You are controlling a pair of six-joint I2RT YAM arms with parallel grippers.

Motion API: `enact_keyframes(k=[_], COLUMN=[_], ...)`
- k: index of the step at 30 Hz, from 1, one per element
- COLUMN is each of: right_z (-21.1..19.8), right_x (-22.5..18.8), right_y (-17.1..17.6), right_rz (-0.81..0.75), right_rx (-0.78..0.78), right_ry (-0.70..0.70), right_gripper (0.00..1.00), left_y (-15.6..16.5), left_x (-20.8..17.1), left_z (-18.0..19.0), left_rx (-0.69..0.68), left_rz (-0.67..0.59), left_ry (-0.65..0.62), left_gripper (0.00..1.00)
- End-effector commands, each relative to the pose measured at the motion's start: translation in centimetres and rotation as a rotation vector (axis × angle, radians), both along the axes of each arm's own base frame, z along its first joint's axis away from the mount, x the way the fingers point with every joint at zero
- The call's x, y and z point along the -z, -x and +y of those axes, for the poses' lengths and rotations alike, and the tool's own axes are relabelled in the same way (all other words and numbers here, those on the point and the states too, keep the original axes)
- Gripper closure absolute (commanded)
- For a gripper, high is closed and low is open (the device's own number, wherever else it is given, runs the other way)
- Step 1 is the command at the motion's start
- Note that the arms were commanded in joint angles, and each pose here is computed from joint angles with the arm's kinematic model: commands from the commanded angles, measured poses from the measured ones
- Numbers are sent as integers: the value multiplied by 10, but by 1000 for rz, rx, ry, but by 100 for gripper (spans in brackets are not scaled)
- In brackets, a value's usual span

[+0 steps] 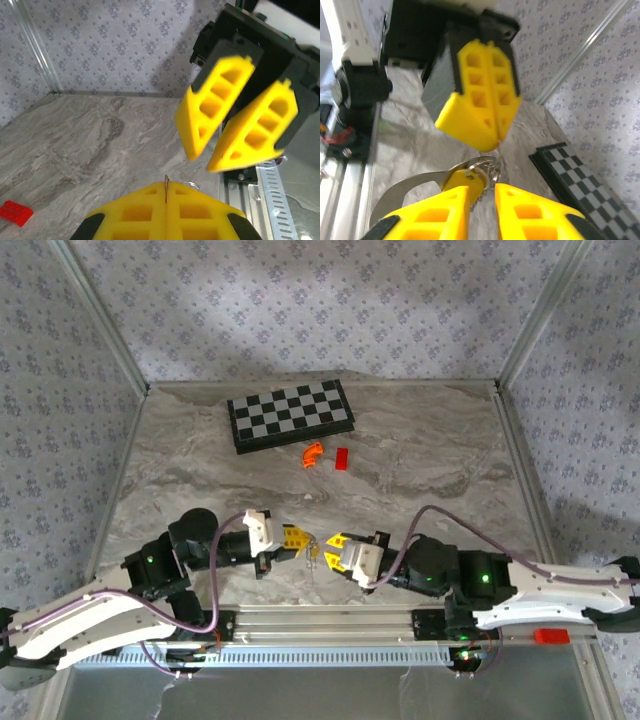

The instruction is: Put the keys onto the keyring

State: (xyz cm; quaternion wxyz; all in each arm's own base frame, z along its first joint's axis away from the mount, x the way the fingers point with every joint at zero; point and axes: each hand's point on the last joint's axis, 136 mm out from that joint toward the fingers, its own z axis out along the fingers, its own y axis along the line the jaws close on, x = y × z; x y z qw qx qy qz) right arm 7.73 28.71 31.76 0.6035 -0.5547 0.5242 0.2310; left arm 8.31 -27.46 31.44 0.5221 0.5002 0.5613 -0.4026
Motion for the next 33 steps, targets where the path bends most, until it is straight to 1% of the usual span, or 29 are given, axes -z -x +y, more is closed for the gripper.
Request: enact_keyframes(k=[1, 3, 5, 6, 9, 12, 18, 26, 33], right_z=[-4, -2, 0, 1, 4, 6, 9, 14, 17], right_x=[-16, -17, -19, -21, -26, -32, -33, -25, -16], right_y=[9, 8, 5, 4, 7, 10, 12, 8, 5], right_rz=[94, 157, 184, 197, 225, 229, 250, 257, 267], right_rx=[-92, -125, -130, -133, -167, -193, -220, -201, -190], right_ry=[-77, -84, -93, -103, -139, -170, -201, -173, -156], right_gripper=[73, 72, 71, 69, 64, 62, 65, 73, 73], left_y=[15, 19, 22, 23, 25, 26, 27, 28, 28], left_x=[-26, -29, -30, -32, -36, -36, -39, -39, -39], left_z=[3, 4, 4, 4, 5, 5, 2, 1, 1], left_rx=[72, 90, 104, 109, 123, 127, 139, 145, 147], left_rz=[-31, -33, -33, -35, -40, -45, -46, -43, -43], left_ry=[101, 117, 131, 143, 170, 180, 181, 182, 181], left_gripper=[100, 100, 100, 100, 100, 100, 100, 100, 100])
